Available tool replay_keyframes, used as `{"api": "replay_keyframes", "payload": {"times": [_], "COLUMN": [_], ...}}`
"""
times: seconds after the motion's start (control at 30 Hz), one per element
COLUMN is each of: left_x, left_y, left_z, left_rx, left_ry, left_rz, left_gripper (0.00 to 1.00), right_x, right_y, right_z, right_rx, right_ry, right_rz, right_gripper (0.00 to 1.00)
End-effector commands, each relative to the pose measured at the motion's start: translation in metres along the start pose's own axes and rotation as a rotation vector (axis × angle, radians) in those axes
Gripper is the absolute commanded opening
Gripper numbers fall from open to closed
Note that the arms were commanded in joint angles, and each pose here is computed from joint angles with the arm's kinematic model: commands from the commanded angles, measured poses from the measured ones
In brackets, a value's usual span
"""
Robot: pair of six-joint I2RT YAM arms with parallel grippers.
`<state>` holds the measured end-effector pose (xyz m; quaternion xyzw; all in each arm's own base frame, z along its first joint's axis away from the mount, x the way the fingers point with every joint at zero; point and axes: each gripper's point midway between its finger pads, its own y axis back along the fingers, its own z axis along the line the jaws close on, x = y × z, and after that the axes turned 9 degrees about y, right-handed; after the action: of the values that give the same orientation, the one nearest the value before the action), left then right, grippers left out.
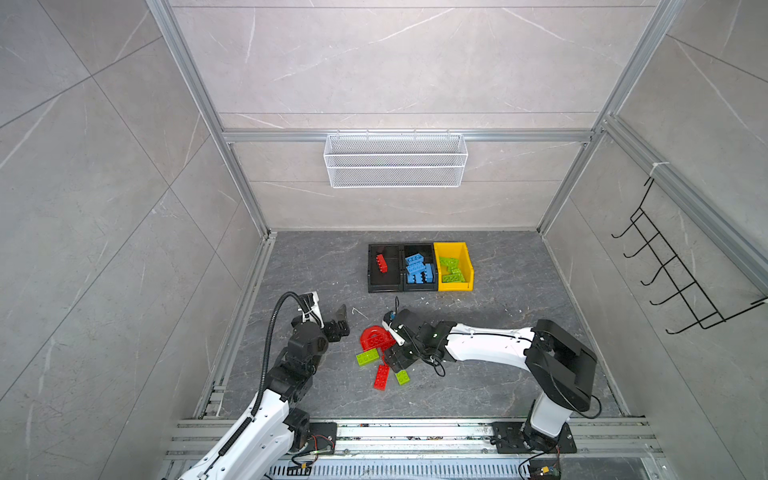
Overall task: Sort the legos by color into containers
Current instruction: 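Move the right gripper down to a red brick beside the lime-green brick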
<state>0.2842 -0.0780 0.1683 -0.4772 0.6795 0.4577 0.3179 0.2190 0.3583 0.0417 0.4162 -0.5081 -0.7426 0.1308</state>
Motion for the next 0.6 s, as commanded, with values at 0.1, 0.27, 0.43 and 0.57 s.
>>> {"api": "replay_keyframes", "payload": {"times": [0.1, 0.27, 0.43, 0.57], "left_x": [-0.007, -0.007, -0.008, -0.008], "left_y": [-0.003, -0.003, -0.002, -0.002], "left_z": [-0.002, -0.002, -0.005, -0.005], "left_rx": [-0.002, -0.003, 0.009, 0.013], "left_ry": [0.004, 0.004, 0.001, 0.002], "left_rz": [-0.015, -0.020, -0.016, -0.017], "left_gripper": [0.99, 0.99, 0.99, 0.99], "right_x": [-0.012, -0.003, 0.014, 0.023], "right_y": [-0.008, -0.018, -0.009, 0.003], "right_z": [-0.005, -0.014, -0.038, -0.060], "right_rx": [0.042, 0.093, 0.204, 0.191], "right_ry": [0.007, 0.005, 0.018, -0.039], "right_rz": [-0.019, 0.033, 0.084, 0.074], "right_gripper": [0.81, 0.81, 0.82, 0.82]}}
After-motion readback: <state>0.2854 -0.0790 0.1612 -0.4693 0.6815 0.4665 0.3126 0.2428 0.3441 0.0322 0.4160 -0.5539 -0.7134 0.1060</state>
